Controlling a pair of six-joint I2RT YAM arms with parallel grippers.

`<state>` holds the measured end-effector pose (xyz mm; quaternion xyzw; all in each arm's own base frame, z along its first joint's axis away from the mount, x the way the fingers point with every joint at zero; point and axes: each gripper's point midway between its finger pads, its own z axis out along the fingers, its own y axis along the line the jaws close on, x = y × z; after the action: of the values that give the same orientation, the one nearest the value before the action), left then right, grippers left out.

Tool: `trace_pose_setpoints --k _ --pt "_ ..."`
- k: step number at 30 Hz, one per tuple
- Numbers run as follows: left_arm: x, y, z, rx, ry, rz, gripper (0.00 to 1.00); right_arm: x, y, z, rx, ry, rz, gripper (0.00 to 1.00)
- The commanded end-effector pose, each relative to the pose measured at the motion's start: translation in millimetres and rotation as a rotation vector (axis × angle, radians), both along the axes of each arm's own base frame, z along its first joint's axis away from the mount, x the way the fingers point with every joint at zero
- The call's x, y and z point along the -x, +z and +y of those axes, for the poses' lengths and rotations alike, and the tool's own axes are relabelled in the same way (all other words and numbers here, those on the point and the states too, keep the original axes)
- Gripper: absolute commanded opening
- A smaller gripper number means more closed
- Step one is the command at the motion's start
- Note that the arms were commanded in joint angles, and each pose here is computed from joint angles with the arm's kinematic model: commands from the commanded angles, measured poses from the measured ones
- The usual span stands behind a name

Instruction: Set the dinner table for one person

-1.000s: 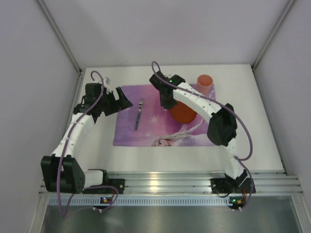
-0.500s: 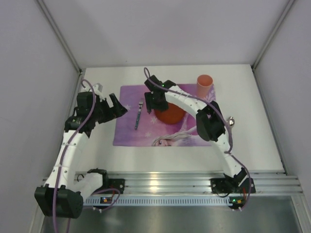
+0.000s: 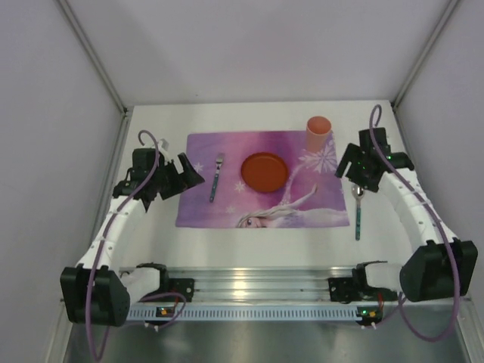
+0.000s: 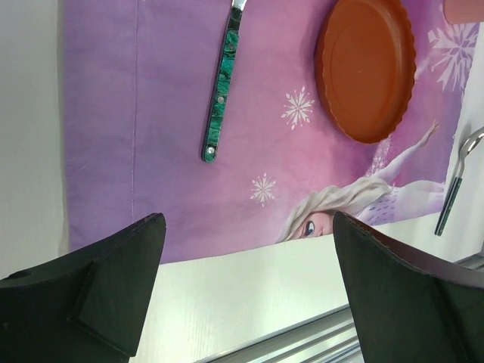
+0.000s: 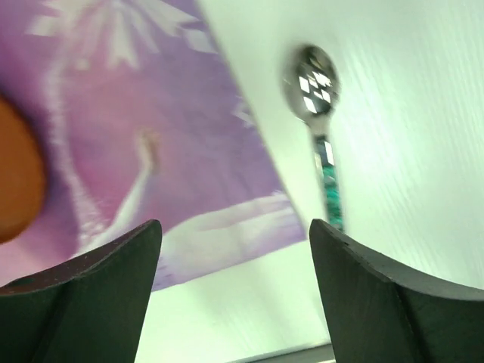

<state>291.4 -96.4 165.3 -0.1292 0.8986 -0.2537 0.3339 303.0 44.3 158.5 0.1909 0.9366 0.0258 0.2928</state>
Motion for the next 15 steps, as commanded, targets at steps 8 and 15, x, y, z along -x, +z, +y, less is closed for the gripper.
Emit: trace_pose_setpoints --k 8,15 --pt "-28 3 -20 0.050 -0.076 -0.054 0.97 46 -131 -63 -0.181 -0.202 0.385 0.66" --pt "-19 3 -13 0.022 -0.057 -0.059 0.97 36 -148 -81 -0.126 -0.223 0.438 0.51"
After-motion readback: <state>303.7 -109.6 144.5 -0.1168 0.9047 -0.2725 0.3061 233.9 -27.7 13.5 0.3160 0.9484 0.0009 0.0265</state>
